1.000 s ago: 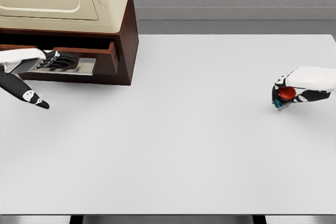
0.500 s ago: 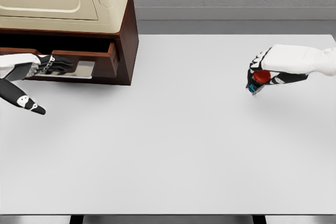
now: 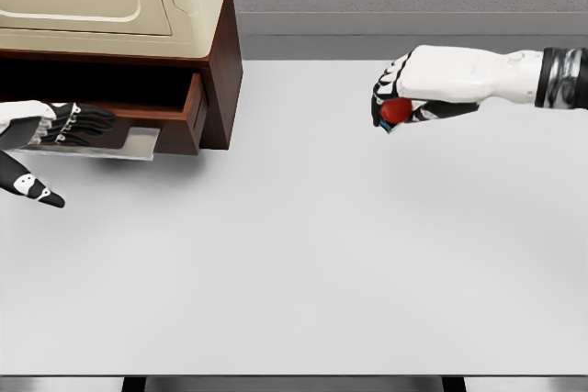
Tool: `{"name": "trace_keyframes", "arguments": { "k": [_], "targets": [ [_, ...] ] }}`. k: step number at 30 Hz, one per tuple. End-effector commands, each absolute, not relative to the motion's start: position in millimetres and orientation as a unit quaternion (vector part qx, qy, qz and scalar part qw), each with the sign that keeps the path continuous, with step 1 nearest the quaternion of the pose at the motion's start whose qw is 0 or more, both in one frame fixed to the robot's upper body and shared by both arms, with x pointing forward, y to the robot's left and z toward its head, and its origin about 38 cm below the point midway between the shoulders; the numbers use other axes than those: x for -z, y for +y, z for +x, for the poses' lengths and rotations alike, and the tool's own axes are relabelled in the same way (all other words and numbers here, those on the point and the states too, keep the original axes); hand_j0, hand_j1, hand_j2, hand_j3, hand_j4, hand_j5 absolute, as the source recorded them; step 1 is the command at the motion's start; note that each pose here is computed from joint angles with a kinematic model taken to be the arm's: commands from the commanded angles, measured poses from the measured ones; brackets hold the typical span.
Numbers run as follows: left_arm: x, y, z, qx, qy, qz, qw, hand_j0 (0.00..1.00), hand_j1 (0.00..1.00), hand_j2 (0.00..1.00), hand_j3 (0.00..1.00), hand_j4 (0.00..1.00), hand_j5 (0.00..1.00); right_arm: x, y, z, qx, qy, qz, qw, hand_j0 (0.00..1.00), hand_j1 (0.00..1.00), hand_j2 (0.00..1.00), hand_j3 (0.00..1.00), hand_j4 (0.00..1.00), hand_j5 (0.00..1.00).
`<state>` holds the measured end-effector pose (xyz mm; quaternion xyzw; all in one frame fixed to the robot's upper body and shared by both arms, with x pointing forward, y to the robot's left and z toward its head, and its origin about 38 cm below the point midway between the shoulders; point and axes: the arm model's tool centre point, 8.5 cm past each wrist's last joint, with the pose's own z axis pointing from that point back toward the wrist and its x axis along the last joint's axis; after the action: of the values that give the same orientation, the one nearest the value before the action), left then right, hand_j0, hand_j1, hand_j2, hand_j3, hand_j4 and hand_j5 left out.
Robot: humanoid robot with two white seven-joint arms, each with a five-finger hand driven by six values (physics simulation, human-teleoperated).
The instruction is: Open the cabinet drawer with left arm, and place a switch into the drawer with right arm
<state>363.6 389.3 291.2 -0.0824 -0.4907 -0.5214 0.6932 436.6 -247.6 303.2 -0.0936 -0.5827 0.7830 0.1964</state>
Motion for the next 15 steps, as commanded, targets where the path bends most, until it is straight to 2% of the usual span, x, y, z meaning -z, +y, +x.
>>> {"name": "trace_keyframes", "arguments": {
  "k": [1, 15],
  "targets": [
    [-287, 398, 362, 0.536, -0.475, -0.053, 0.696, 1.00, 1.00, 1.00, 1.00, 1.00, 1.00, -300, -240, 437, -0.781, -0.587, -0.083, 0.196, 0.48, 0.48, 0.48, 0.48, 0.48, 0.48],
    [-316, 409, 360, 0.518, -0.500, -0.045, 0.692, 1.00, 1.00, 1.00, 1.00, 1.00, 1.00, -301, -200, 439, -0.776, -0.606, -0.053, 0.166, 0.48, 0.48, 0.48, 0.48, 0.48, 0.48]
  ]
}}
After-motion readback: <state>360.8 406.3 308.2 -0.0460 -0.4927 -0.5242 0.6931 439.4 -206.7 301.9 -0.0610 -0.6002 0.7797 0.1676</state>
